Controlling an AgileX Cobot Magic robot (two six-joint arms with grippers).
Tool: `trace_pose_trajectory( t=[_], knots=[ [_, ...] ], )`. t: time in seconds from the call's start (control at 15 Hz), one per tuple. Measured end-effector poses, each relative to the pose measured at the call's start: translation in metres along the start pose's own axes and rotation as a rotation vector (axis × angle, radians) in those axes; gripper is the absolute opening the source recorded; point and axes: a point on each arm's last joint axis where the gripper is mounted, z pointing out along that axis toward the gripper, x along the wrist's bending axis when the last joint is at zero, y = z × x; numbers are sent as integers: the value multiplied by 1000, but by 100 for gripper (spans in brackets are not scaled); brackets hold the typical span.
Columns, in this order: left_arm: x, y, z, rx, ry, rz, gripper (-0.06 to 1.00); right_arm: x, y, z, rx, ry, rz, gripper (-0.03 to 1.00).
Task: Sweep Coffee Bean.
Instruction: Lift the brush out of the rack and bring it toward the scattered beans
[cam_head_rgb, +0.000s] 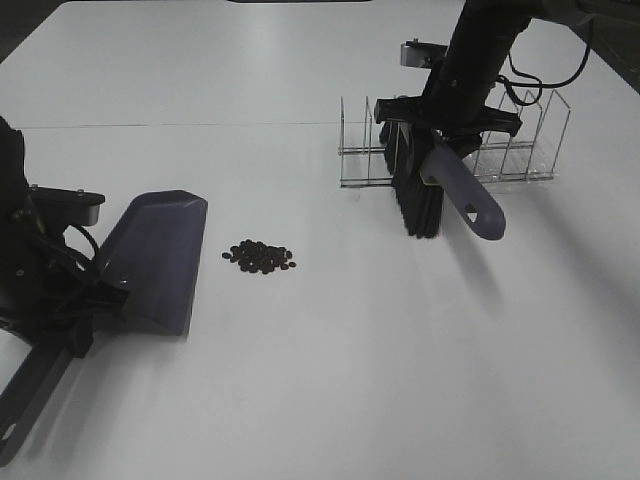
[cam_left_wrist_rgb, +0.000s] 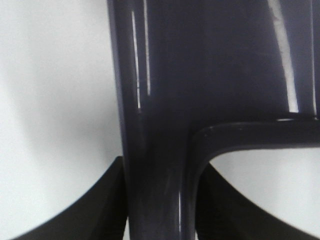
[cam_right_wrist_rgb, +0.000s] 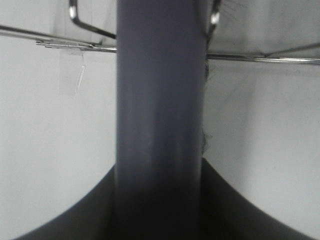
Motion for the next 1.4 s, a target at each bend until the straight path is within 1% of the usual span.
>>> trace_pose_trajectory(
  t=[0.33,0.47,0.6,0.73,0.8,1.07,1.13,1.27,1.4],
  knots=[
    [0,-1,0,14,3,-7,34,-1,0,0,-2,-6,-15,31],
    [0,-1,0,16,-2,-31,34,1,-1,-13,-19,-5,-21,31],
    [0,-1,0,16,-2,-35,34,4,-4,-39,-61,-6,-28,31],
    [0,-1,0,15,-2,-38,34,3,-13,-63,-88,-22,-36,31],
    [0,-1,0,15,-2,-38,34,3,-16,-67,-90,-22,-37,31],
    [0,0,0,-4,-5,-37,34,1,-48,-91,-62,-28,-36,31],
    [0,0,0,-4,-5,-34,34,1,-65,-109,-67,-18,-35,31],
    [0,0,0,-4,-5,-36,34,2,-72,-122,-83,-15,-39,31],
    [0,1,0,-15,1,-58,34,14,-79,-130,-103,-31,-76,31]
  ],
)
